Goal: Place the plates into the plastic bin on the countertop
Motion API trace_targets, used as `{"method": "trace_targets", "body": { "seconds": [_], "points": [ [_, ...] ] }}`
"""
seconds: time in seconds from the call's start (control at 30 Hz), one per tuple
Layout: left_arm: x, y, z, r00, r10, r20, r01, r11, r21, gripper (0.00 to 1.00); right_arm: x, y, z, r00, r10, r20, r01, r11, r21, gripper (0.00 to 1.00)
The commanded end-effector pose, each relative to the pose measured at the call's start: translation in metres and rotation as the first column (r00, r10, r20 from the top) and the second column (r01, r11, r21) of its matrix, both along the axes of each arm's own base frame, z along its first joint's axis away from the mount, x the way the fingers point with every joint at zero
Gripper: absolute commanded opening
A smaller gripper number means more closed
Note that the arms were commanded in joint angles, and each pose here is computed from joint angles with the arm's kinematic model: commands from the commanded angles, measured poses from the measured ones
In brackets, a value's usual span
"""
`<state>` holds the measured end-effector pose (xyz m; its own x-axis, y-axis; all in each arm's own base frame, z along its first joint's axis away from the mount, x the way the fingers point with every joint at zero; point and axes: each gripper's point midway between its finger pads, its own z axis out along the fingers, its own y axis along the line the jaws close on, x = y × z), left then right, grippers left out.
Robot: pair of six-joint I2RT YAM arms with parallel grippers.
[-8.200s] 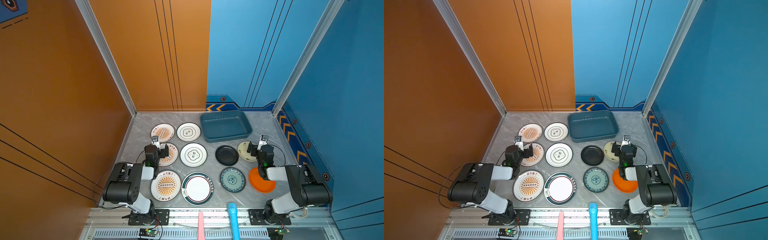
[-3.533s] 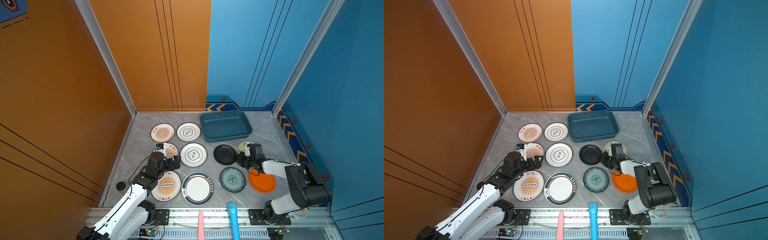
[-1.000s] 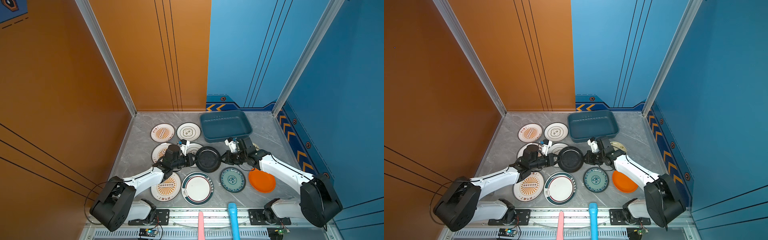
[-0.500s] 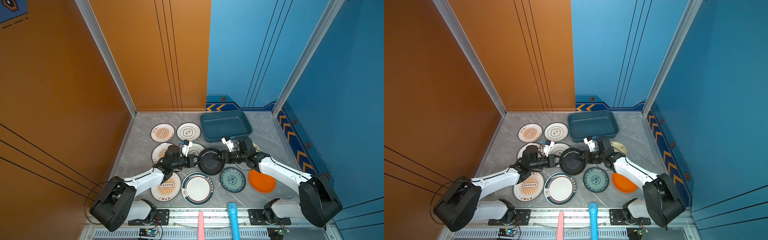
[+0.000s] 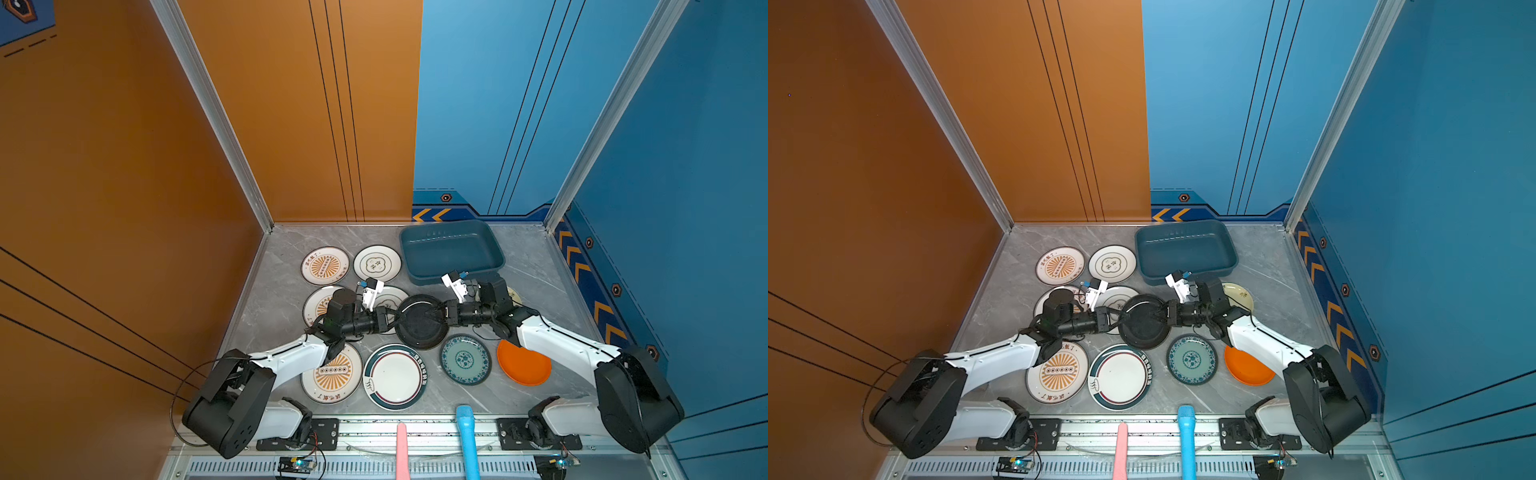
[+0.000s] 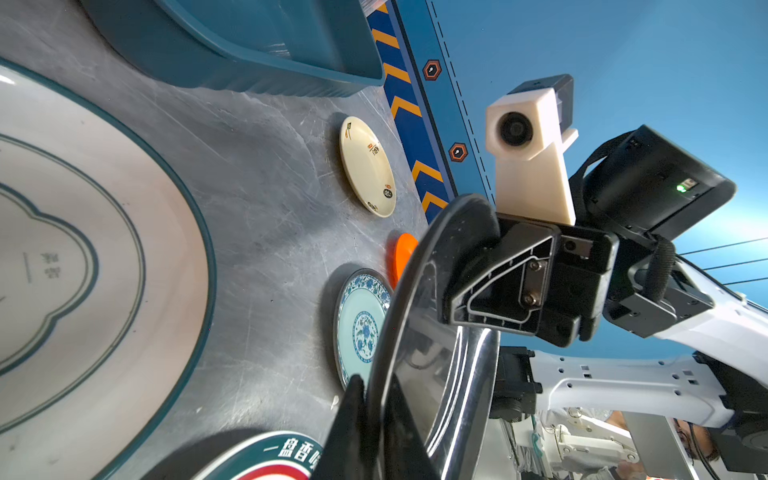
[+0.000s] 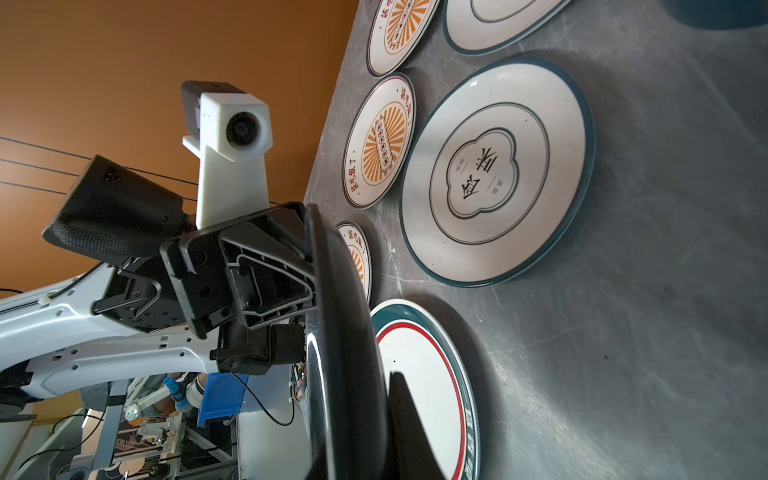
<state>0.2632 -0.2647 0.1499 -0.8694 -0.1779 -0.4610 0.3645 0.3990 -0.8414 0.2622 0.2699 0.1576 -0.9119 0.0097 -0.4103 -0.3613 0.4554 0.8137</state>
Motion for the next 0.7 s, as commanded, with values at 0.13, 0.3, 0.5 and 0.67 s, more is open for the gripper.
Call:
{"method": "trace_targets", "body": {
  "seconds": [0.13,0.3,0.5,0.67],
  "points": [
    [-0.005,0.017,-0.008,0.998,0.043,0.051,-0.048,0.993,0.110,0.80,0.030,-0.021,0.012,0.995,-0.097,-0.002,0.096,0.992,-0.083,0.00],
    [-0.011,0.046,-0.006,0.983,0.122,0.137,-0.151,0.962,0.227,0.98,0.075,-0.058,0.022,0.969,-0.245,-0.027,0.237,0.957,-0.167,0.00],
    [-0.013,0.091,-0.001,0.927,0.289,0.239,-0.354,0.885,0.301,0.98,0.147,-0.111,0.038,0.893,-0.450,0.003,0.436,0.864,-0.251,0.00],
    [-0.013,0.098,-0.009,0.923,0.320,0.215,-0.375,0.871,0.316,0.98,0.208,-0.144,0.026,0.831,-0.555,-0.014,0.518,0.784,-0.341,0.00]
  ]
}}
